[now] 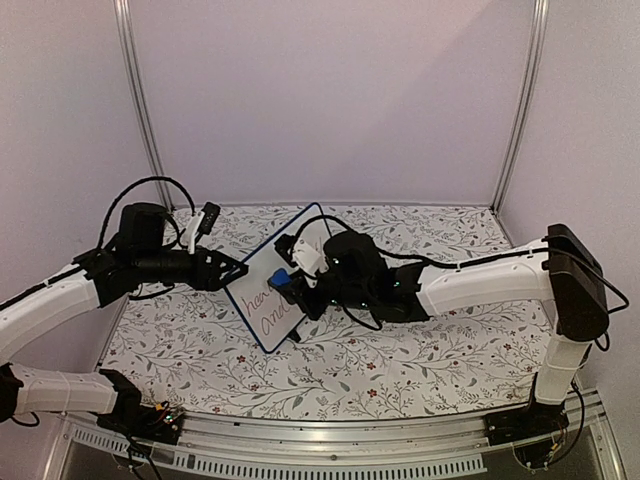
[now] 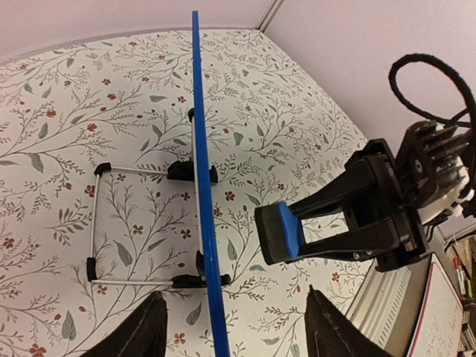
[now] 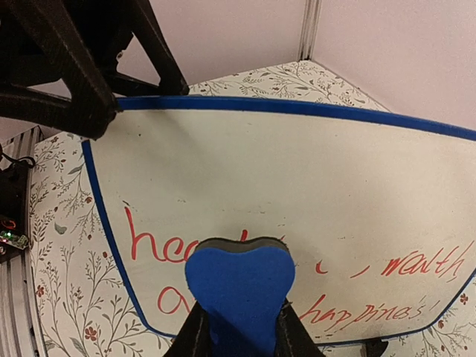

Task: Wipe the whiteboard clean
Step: Erase the center of the board.

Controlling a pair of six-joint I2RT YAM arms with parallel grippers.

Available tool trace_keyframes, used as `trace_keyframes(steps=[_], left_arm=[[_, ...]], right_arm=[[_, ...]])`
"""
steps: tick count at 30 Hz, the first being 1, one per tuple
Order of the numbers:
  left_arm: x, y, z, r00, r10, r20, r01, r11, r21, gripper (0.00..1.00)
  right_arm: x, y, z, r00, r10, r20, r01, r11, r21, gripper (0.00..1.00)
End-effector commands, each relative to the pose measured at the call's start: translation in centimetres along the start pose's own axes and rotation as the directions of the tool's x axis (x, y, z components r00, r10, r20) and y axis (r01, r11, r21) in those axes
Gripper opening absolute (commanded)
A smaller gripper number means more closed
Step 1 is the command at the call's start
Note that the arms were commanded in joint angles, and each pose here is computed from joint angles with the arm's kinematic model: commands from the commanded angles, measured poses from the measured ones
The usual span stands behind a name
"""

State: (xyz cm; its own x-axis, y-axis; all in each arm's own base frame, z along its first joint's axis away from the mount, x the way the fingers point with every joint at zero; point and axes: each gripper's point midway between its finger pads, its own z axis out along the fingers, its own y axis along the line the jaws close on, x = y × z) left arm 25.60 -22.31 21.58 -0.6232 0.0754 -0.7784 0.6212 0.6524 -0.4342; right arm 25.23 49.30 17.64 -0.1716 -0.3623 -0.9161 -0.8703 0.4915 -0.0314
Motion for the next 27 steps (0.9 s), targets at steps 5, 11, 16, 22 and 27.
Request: trace_keyframes(steps=[5,11,16,22,27], left_arm=[[0.2,0.5,0.3,1.000,-0.003,-0.014,0.003,1.000,-0.016,0.59],[0.5,0.7,0.4,1.000,-0.007,-0.022,0.007,1.000,-0.022,0.48],[0.4,0.7,0.4,1.000,-0.007,-0.022,0.007,1.000,-0.024,0.40],[0.5,0.9,0.5,1.000,-0.009,-0.024,0.008,0.999,-0.032,0.32],[0.6,1.1,0.6,0.999,-0.015,-0.031,0.014,0.999,-0.038,0.25]], right_arm=[[-2.7,2.9,-0.2,0.995,0.003,0.097,-0.001,1.000,-0.027,0.16],[-3.6,4.6,0.5,0.993,-0.007,0.115,0.013,0.999,-0.048,0.16],[-3.5,5.1,1.2,0.994,-0.007,0.108,0.013,0.999,-0.052,0.16],[-3.2,5.1,1.4,0.995,0.006,0.096,-0.002,0.999,-0.044,0.16],[-2.5,5.6,2.0,0.997,0.001,0.077,0.003,0.999,-0.048,0.16]])
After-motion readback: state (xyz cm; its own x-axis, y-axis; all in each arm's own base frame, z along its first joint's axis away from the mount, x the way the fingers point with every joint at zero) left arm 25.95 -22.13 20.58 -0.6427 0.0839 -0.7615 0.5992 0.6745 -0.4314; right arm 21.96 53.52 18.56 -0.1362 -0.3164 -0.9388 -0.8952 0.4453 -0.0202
